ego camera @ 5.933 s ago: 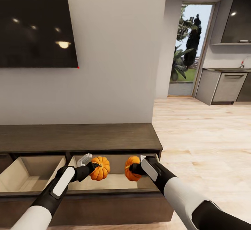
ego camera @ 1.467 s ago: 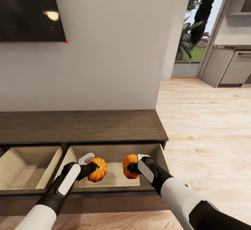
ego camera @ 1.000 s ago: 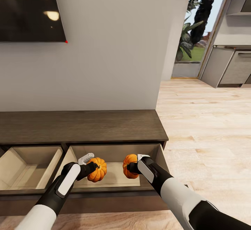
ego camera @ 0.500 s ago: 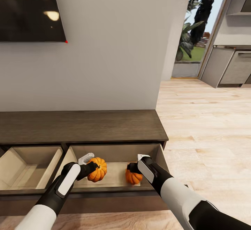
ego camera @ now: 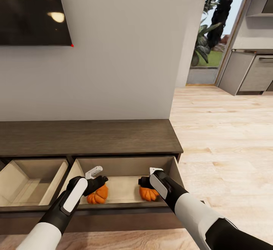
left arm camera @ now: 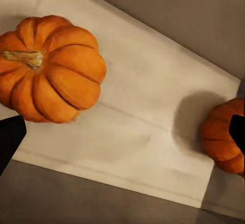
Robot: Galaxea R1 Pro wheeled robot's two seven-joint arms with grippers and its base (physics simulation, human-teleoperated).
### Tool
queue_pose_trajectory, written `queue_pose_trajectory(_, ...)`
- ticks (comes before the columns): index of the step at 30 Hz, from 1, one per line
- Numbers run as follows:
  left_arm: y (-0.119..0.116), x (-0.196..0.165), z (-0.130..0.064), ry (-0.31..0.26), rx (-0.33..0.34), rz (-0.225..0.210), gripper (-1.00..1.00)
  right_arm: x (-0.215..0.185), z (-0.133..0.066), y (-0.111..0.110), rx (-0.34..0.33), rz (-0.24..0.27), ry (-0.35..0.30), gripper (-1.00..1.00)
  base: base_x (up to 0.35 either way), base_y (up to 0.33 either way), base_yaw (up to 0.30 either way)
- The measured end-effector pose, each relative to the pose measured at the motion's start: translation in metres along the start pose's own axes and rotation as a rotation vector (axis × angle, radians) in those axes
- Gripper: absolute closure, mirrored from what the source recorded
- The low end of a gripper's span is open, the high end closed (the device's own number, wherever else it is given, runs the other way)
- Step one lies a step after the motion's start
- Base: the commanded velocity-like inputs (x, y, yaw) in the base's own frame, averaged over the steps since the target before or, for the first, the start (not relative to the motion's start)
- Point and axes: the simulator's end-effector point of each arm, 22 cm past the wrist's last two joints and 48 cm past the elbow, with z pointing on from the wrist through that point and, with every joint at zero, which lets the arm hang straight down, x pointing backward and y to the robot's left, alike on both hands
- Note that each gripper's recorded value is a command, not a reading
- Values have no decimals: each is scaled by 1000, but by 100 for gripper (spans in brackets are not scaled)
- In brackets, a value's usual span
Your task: Place each of the two pumpkins and all three candles from the living room inside a cabinet in the living room (use any cabinet), then make sure every cabinet is closed, and position the cauldron so it is next to a table in the living room.
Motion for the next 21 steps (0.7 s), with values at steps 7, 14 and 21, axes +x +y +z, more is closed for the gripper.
queue_pose_trajectory(7, -5, -8, -10, -20, 11, 2, -100, -9, -11, 3, -3, -4, -24, -100, 0, 0, 0)
queue_pose_trajectory(14, -11, -15, -21, -38, 23, 3, -100, -18, -23, 7, -14, -7, -47, -100, 0, 0, 0)
queue_pose_trajectory(21, -22, -11, -26, -26, 42, 10, -100, -22, -29, 9, -17, -9, -58, -100, 0, 0, 0)
